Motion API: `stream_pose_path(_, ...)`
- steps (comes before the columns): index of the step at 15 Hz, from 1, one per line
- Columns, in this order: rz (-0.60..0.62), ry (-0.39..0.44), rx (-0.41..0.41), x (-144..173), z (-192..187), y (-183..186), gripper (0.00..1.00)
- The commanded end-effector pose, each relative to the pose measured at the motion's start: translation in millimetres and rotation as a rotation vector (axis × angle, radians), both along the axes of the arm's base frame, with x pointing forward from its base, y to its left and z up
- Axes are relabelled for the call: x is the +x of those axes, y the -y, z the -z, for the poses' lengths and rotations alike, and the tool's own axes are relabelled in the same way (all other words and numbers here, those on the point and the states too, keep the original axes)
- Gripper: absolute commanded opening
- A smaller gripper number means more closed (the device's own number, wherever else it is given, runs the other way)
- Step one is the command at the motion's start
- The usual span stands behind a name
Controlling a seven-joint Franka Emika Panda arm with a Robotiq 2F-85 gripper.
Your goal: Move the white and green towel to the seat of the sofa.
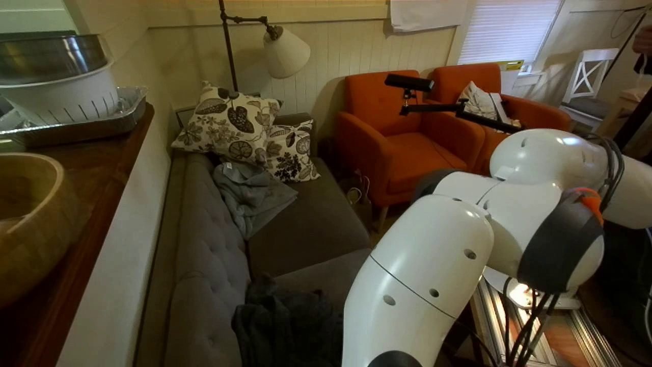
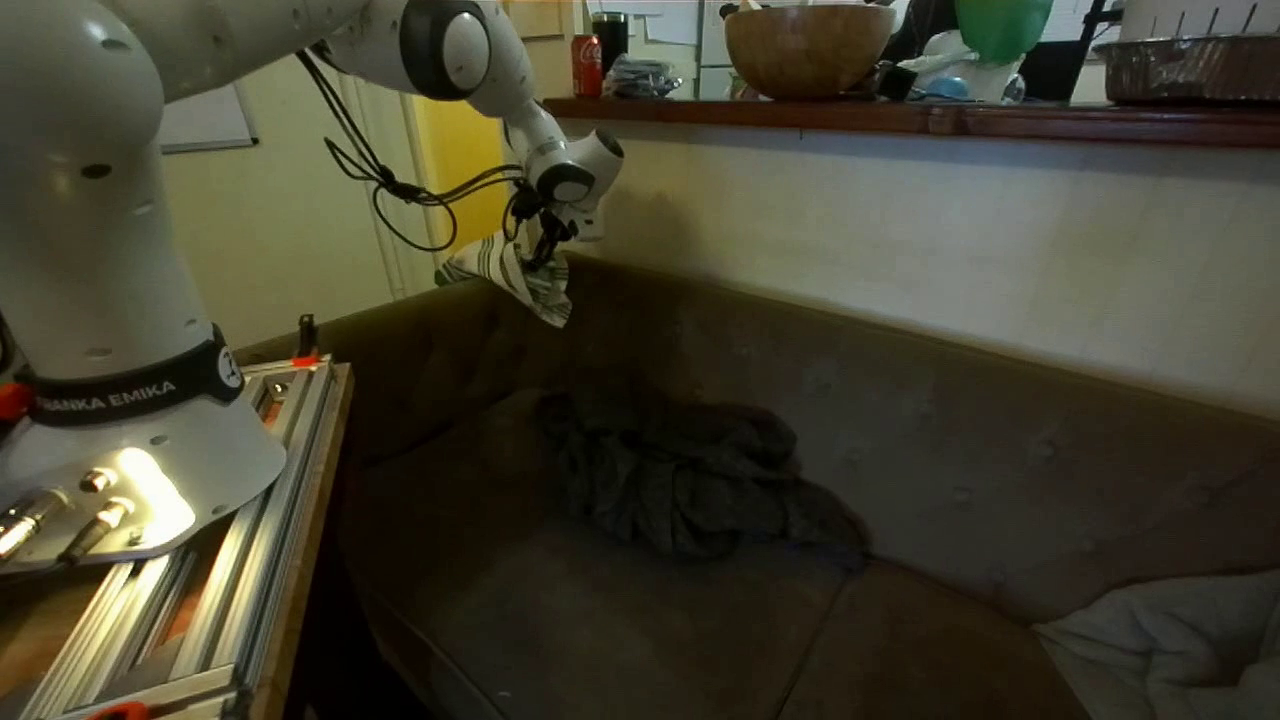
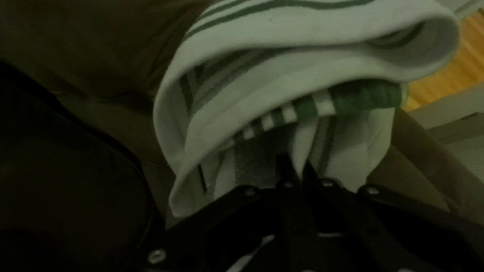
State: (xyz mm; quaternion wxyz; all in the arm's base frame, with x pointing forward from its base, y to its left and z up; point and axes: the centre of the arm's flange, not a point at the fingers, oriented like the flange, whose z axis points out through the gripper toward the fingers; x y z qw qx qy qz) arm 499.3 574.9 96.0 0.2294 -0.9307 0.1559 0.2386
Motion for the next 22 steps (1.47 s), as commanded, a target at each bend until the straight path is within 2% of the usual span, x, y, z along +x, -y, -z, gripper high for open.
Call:
stream_pose_path(1,-0.131,0.134,0.097,-40.5,-8.6,68.3,0.01)
stream_pose_path(3,-0.107,0.222,0.155,-41.7,-10.9,79.1,0.01)
stream_pose_path(5,-0.016,0.274,0.171,-42.9,-13.8,90.5,0.01)
stream_pose_path(9,0.070,0.353,0.174,-57.6,-23.0,116.1,0.01)
stream_pose_path(10,0.120,0.367,0.196,-62.8,-26.5,123.4,0.01)
stream_pose_path(11,0.147,0.368,0.230,-67.8,-29.9,132.2,0.01)
stream_pose_path(12,0.104,0.358,0.187,-37.6,-8.8,81.8,0.01)
stream_pose_path(13,0.102,0.361,0.198,-42.4,-13.0,84.5,0.05)
stream_pose_path(19,0.101,0.359,0.190,-40.8,-7.7,84.0,0.05)
stream_pose_path(20,0.120,0.358,0.198,-38.4,-9.0,94.2,0.01)
stream_pose_path(22,0.126,0.391,0.196,-38.4,-19.2,129.8,0.01)
